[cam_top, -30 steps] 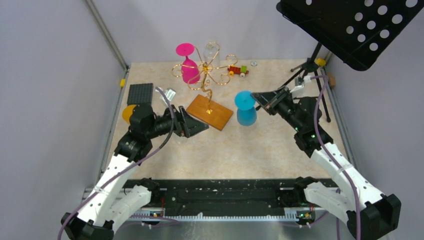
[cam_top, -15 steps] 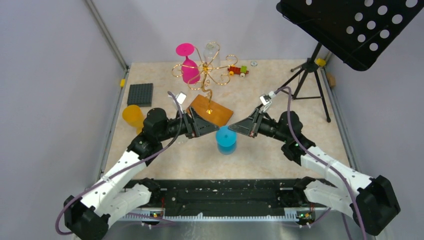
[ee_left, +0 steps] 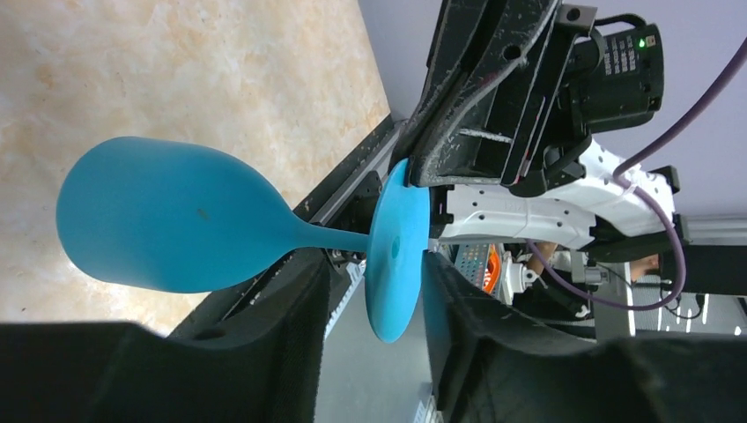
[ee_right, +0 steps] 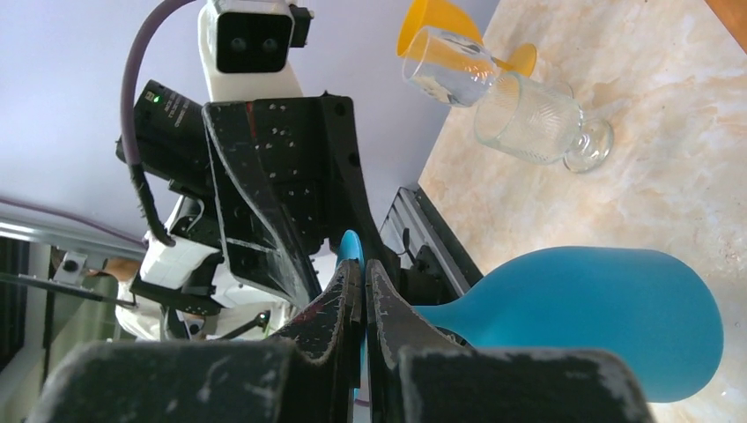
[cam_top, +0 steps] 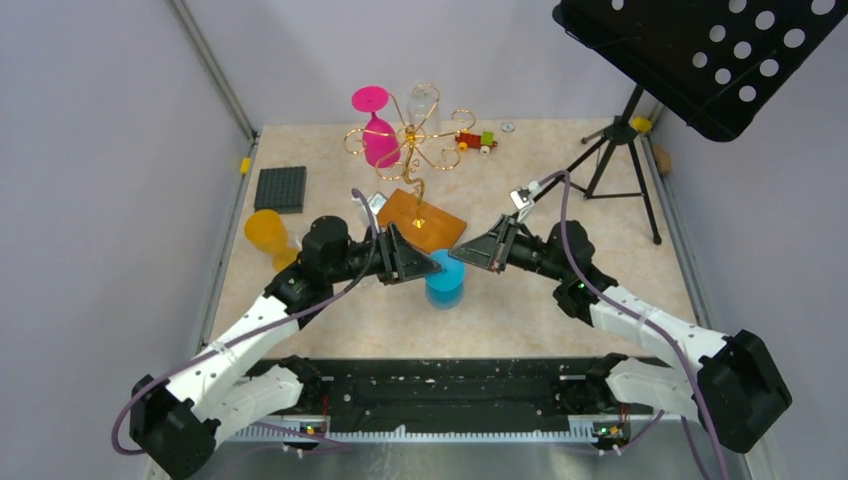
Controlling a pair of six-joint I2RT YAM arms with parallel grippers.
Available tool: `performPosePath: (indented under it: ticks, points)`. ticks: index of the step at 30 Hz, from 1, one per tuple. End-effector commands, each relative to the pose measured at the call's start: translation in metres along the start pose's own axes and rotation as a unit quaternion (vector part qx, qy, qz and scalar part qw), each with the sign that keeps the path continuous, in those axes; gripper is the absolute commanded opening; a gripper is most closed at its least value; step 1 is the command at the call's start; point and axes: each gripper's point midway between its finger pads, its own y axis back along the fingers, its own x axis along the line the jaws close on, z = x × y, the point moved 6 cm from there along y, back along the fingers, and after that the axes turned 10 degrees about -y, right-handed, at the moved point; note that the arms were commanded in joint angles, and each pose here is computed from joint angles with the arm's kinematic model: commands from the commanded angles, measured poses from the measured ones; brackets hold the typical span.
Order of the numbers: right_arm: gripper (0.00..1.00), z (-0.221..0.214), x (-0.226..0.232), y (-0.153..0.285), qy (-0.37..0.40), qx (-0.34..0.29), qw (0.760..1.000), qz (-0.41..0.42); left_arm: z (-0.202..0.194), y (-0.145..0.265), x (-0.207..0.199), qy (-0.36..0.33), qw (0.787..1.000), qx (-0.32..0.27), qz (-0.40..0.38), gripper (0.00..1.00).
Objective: Take the wine glass off the wine glass rack
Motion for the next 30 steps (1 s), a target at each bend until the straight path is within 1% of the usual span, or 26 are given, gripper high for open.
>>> performPosePath:
  ticks: [1,2,5,6,9,10,15,17,18,20,25,28,30]
  points:
    - [0.0,0.007,0.026,-0.007,0.005,-0.01,0.999,0.051,0.005,0.001,-0.019,-0.009,0.999,0.012,-0.039,0.39]
    - [0.0,0.007,0.026,-0.007,0.002,-0.009,0.999,0.053,0.006,0.001,-0.019,-0.007,0.999,0.013,-0.039,0.35]
    - [0.0,0.006,0.027,-0.008,-0.002,-0.006,0.998,0.062,0.004,0.001,-0.019,-0.007,0.999,0.016,-0.041,0.25]
    - [0.0,0.006,0.026,-0.008,-0.003,-0.005,0.998,0.061,0.005,0.001,-0.019,-0.008,0.999,0.016,-0.041,0.2]
    - [0.0,0.005,0.024,-0.008,-0.005,-0.003,0.998,0.057,0.005,0.001,-0.02,-0.012,0.999,0.016,-0.042,0.0]
    - [0.06,0.005,0.023,-0.008,-0.006,-0.002,0.999,0.053,0.006,0.001,-0.02,-0.014,0.999,0.015,-0.044,0.0]
    - [0.46,0.005,0.019,-0.008,0.002,0.006,1.0,0.025,0.009,0.007,-0.029,-0.039,0.998,0.001,-0.054,0.0]
    - [0.58,0.006,0.02,-0.004,0.003,-0.013,1.0,0.026,0.012,0.011,-0.034,-0.045,0.997,-0.006,-0.059,0.0]
    - [0.63,0.009,0.02,-0.001,0.005,-0.033,0.999,0.026,0.013,0.012,-0.036,-0.045,0.997,-0.011,-0.061,0.0]
    - [0.67,0.013,0.021,0.006,0.009,-0.07,0.997,0.029,0.014,0.016,-0.041,-0.044,0.997,-0.017,-0.066,0.0]
    - [0.72,0.025,0.025,0.032,0.025,-0.172,0.984,0.028,0.024,0.025,-0.063,-0.053,0.993,-0.035,-0.103,0.0]
    - [0.76,0.028,0.022,0.047,0.032,-0.219,0.975,0.024,0.031,0.031,-0.081,-0.056,0.987,-0.044,-0.141,0.0]
    - [0.78,0.027,0.021,0.056,0.036,-0.241,0.969,0.034,0.038,0.035,-0.096,-0.071,0.979,-0.058,-0.182,0.0]
